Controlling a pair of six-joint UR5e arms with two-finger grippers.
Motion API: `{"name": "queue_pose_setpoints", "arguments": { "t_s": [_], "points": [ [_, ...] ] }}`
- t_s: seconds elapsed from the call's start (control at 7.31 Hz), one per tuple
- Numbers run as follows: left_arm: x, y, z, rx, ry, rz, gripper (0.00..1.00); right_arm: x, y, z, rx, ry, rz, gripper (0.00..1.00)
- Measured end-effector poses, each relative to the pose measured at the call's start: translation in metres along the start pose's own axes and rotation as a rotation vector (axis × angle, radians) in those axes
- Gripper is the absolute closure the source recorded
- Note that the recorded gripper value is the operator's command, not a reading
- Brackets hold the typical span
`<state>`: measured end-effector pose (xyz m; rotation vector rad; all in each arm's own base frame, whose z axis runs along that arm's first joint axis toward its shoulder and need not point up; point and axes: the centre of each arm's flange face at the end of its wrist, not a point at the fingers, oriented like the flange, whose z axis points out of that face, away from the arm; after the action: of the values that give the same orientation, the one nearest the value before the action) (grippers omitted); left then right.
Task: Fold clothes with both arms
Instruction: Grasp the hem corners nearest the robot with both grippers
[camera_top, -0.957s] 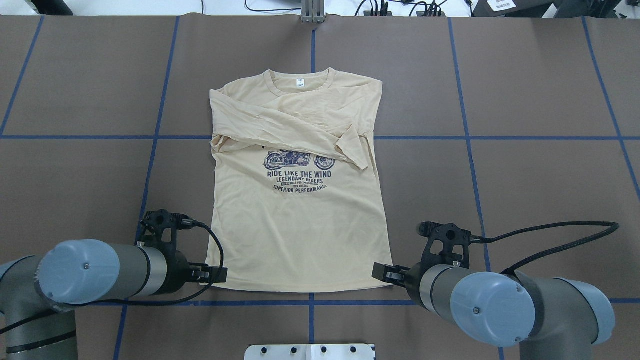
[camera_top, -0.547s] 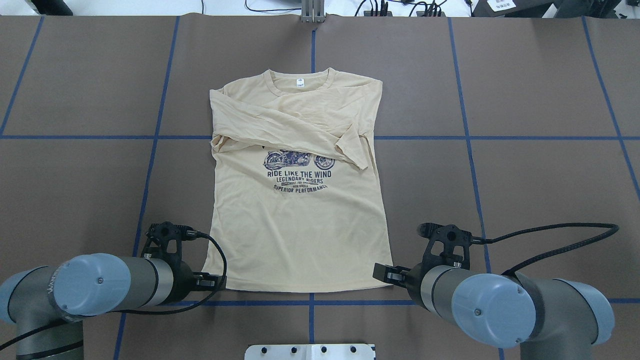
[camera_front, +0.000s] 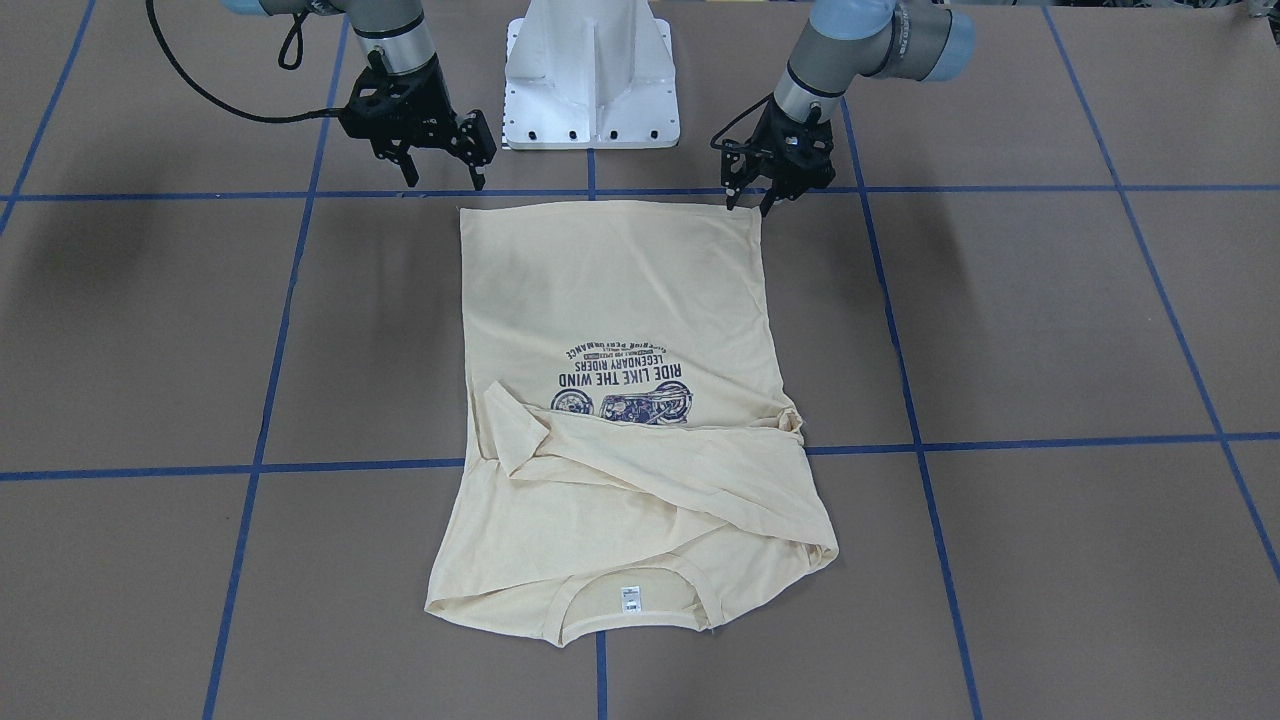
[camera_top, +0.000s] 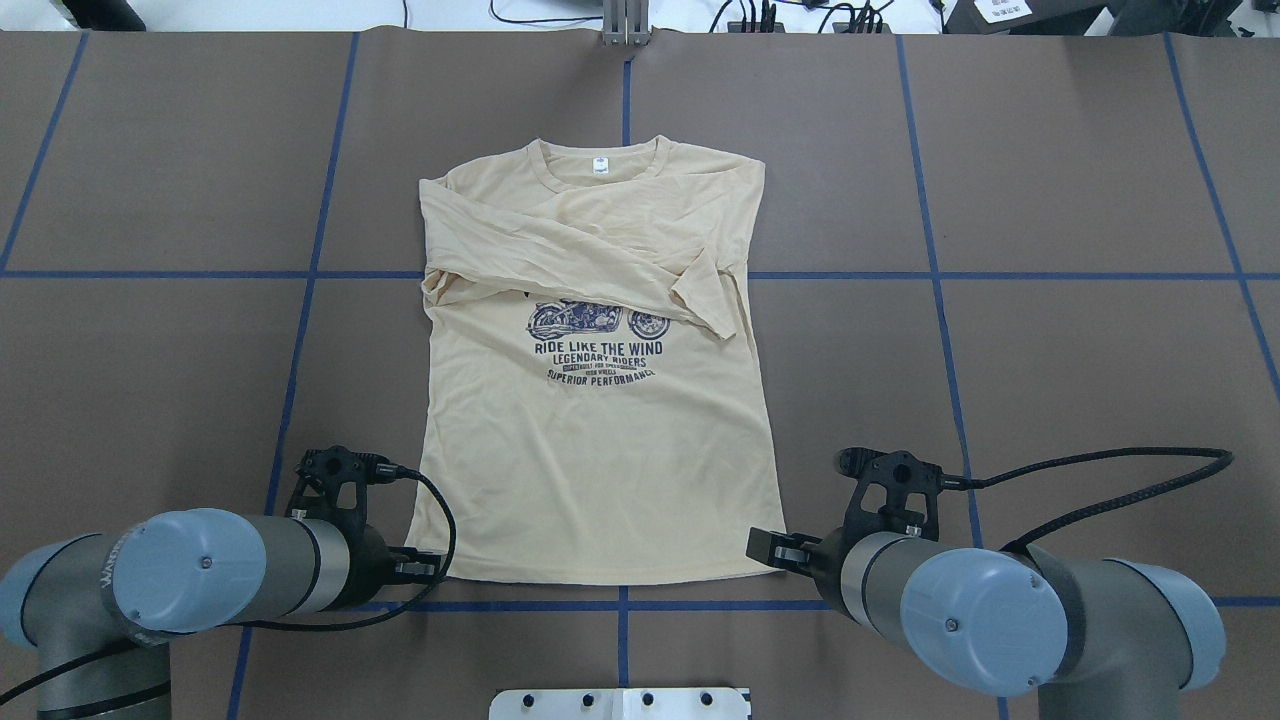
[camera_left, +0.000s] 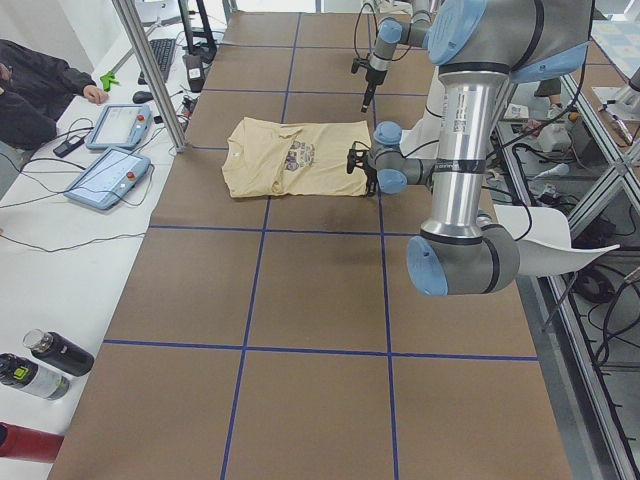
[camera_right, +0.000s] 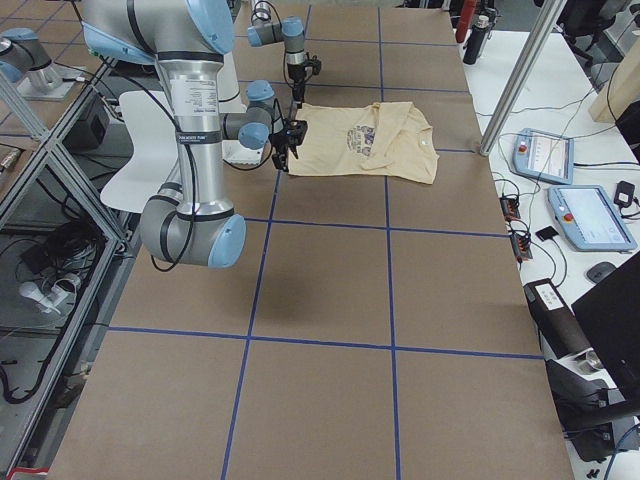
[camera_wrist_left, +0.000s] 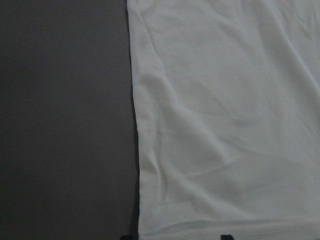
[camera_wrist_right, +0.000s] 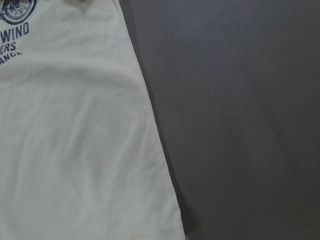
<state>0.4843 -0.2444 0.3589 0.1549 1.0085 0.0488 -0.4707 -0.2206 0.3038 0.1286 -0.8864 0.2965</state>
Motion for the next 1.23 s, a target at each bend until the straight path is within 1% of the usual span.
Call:
{"name": "queue_pose_setpoints", "arguments": {
  "t_s": [0.14,1.09,1.23],
  "points": [
    [-0.0001,0.0,0.0,0.0,0.0,0.0,0.77,-0.0001,0.0005,0.0,-0.001,0.0,-0.001,0.0],
    [-0.0047,0.0008,0.0016,-0.004,-0.016,-0.002,0.77,0.0004,0.0019,0.0005,-0.002,0.0,-0.002,0.0],
    [-0.005,0.0009,0.0018,-0.004,-0.017,-0.002,0.86,0.0005,0.0022,0.0005,-0.002,0.001,-0.003,0.0]
  ]
}}
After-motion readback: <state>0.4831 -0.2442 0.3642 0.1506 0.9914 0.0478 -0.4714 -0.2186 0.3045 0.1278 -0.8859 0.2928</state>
